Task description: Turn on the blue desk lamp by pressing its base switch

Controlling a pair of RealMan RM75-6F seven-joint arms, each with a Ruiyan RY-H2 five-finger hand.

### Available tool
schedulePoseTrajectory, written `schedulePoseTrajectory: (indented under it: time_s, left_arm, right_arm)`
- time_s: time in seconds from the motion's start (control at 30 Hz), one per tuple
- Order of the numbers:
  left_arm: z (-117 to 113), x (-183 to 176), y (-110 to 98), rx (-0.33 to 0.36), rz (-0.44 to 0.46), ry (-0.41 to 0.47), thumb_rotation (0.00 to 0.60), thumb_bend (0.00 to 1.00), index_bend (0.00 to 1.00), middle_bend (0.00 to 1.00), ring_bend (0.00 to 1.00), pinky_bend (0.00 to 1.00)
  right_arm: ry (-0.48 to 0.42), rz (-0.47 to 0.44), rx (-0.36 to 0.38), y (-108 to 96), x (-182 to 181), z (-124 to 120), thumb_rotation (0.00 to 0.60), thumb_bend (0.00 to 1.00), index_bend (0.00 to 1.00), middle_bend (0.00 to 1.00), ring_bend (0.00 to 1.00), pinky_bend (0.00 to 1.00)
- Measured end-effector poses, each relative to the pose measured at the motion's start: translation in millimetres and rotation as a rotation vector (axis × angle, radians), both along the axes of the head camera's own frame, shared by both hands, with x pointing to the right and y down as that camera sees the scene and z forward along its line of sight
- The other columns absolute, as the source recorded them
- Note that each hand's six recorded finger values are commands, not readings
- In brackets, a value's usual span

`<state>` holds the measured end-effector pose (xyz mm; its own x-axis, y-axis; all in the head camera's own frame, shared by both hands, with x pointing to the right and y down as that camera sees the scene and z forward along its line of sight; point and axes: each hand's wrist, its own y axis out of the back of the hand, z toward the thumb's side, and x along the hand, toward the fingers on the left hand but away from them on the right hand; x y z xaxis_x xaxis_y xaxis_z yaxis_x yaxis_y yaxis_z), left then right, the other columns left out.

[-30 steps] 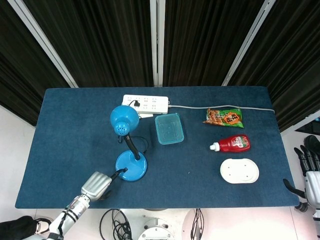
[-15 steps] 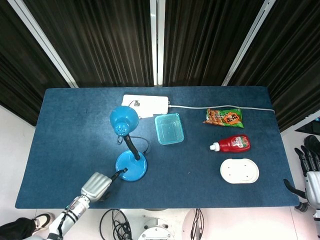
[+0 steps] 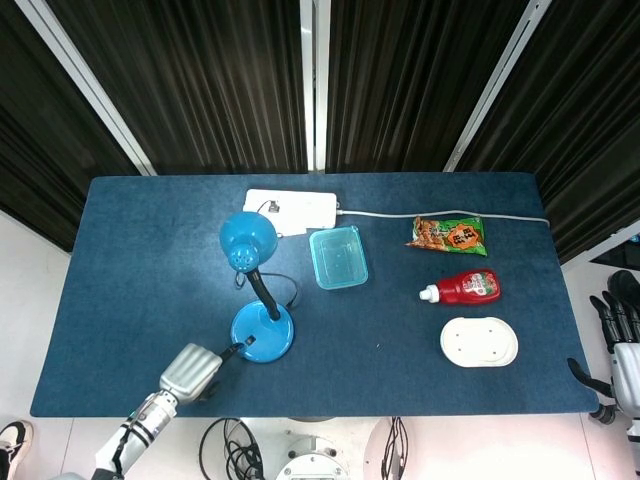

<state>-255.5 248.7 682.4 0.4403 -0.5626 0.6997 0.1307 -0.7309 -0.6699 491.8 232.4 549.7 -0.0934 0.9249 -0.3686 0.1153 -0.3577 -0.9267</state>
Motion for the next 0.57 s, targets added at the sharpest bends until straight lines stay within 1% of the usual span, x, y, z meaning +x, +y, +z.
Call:
schedulePoseTrajectory:
  time_s: [0.13,0.2,0.27,0.3,0.33,0.37,0.4,0.43,0.47,0.53,0.57]
  left_arm:
    - [-15.7,-9.9,-11.7,0.072,-0.053,0.007,0.6,0.37,0.17,0.79,0.77,0.69]
    - [-27.1,-19.7,-19.8,0.129,-0.099,0.012,0.6,0.36,0.17,0.76,0.74,0.67]
    - [-40.0,-32.7,-28.4,0.195,-0.162,0.019,0.6,0.32,0.17,0.69,0.68,0.64]
    - [-45.8,-39.4,-32.1,0.226,-0.193,0.022,0.6,0.29,0.16,0.64,0.62,0.62]
    - [-51.6,-46.7,-35.6,0.258,-0.227,0.025,0.6,0.24,0.15,0.57,0.53,0.57]
    - [-59.3,-58.0,-39.6,0.302,-0.274,0.026,0.6,0.15,0.12,0.41,0.35,0.45]
    - [-64.9,-67.8,-41.8,0.333,-0.312,0.022,0.6,0.09,0.07,0.26,0.19,0.33]
    - [-70.2,-78.6,-43.0,0.361,-0.35,0.014,0.6,0.03,0.03,0.1,0.05,0.19]
    - [-76.3,-93.3,-44.1,0.395,-0.399,-0.003,0.6,0.01,0.01,0.02,0.0,0.1]
    - [-83.0,-111.3,-45.8,0.439,-0.457,-0.017,0.6,0.0,0.0,0.0,0.0,0.02]
    - [-85.6,-118.8,-47.3,0.461,-0.477,-0.017,0.6,0.0,0.0,0.0,0.0,0.01]
  right_arm:
    - [-0.003,0.002,0.007,0.0,0.9,-2.3,0.6,0.16,0.0,0.0,0.0,0.0]
    - [-0.004,0.002,0.009,0.0,1.3,-3.3,0.6,0.17,0.0,0.0,0.0,0.0]
    - [-0.005,0.002,0.011,0.0,1.6,-4.2,0.6,0.17,0.0,0.0,0.0,0.0]
    - [-0.005,0.001,0.011,0.0,1.5,-4.4,0.6,0.17,0.0,0.0,0.0,0.0]
    - [-0.005,0.0,0.013,-0.1,1.5,-4.6,0.6,0.17,0.0,0.0,0.0,0.0]
    - [-0.005,-0.001,0.013,-0.1,1.4,-4.7,0.6,0.17,0.0,0.0,0.0,0.0]
    - [-0.005,-0.002,0.014,-0.1,1.3,-4.7,0.6,0.17,0.0,0.0,0.0,0.0]
    - [-0.004,-0.004,0.015,-0.2,0.9,-4.7,0.6,0.17,0.0,0.0,0.0,0.0]
    - [-0.003,-0.005,0.016,-0.4,0.4,-4.8,0.6,0.17,0.0,0.0,0.0,0.0]
    - [-0.001,-0.009,0.02,-0.9,-0.9,-5.1,0.6,0.17,0.0,0.0,0.0,0.0]
    - [0.0,-0.012,0.021,-1.1,-1.7,-5.2,0.6,0.17,0.0,0.0,0.0,0.0]
